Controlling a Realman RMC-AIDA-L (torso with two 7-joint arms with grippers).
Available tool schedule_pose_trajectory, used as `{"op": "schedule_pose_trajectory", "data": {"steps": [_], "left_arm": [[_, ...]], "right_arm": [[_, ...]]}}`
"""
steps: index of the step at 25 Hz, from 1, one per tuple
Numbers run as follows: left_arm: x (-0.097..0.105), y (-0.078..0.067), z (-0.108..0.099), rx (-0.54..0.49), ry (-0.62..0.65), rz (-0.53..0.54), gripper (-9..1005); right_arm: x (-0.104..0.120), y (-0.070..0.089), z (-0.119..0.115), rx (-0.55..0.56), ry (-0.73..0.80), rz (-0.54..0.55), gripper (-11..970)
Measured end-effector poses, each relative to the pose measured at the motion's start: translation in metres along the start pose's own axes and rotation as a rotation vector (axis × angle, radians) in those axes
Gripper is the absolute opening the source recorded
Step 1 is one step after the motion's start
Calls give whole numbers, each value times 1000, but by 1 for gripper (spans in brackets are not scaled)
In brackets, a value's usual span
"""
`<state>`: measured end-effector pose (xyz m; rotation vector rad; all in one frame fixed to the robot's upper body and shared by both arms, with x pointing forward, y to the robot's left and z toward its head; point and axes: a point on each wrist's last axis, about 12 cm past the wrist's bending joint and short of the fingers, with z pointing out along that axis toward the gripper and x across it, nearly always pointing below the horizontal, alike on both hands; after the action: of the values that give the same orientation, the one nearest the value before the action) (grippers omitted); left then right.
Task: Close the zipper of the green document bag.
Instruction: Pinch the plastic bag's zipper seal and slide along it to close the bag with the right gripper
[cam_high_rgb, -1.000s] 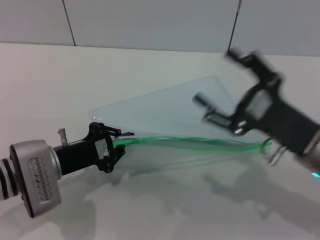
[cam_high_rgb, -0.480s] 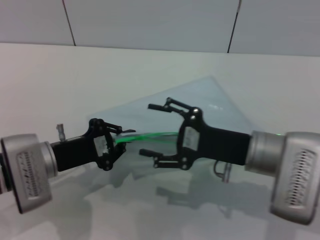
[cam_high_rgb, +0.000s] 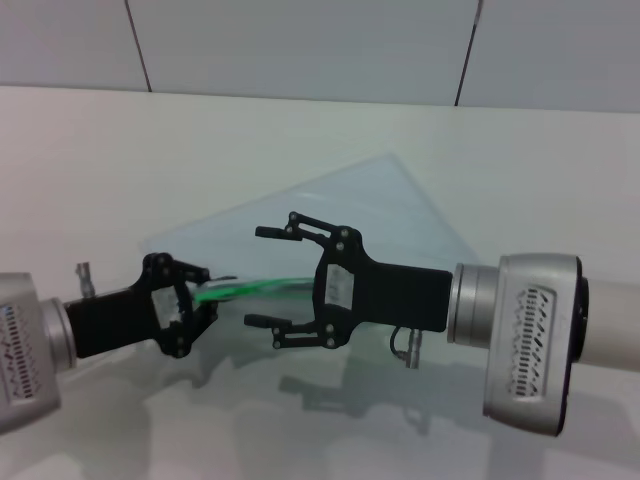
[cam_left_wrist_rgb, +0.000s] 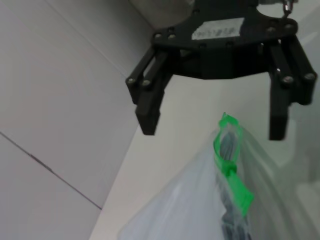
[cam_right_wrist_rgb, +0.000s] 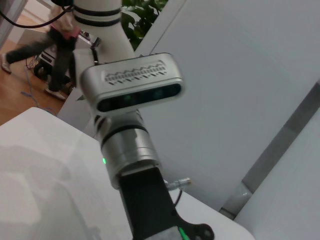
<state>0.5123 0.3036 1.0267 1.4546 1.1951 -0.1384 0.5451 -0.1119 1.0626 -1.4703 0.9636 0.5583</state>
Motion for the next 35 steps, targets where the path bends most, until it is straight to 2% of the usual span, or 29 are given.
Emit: {"op": "schedule_pose_trajectory", "data": {"steps": [4, 15, 21, 26, 31, 35], "left_arm": [[2, -2, -4, 2, 14, -11, 55], [0, 5, 2, -4, -3, 12, 55], [-3, 8, 7, 4, -17, 34, 55], [-4, 9, 9, 5, -22, 37, 55], [-4, 8, 9, 14, -25, 38, 54], [-4, 7, 9, 16, -23, 36, 54]], "right_arm": [[2, -3, 0, -2, 16, 22, 831], [7, -6, 5, -29, 74, -21, 768], [9, -9, 5, -27, 95, -33, 601], [11, -10, 4, -24, 107, -59, 519], [8, -8, 6, -27, 90, -74, 382], [6, -5, 8, -33, 73, -90, 343]]}}
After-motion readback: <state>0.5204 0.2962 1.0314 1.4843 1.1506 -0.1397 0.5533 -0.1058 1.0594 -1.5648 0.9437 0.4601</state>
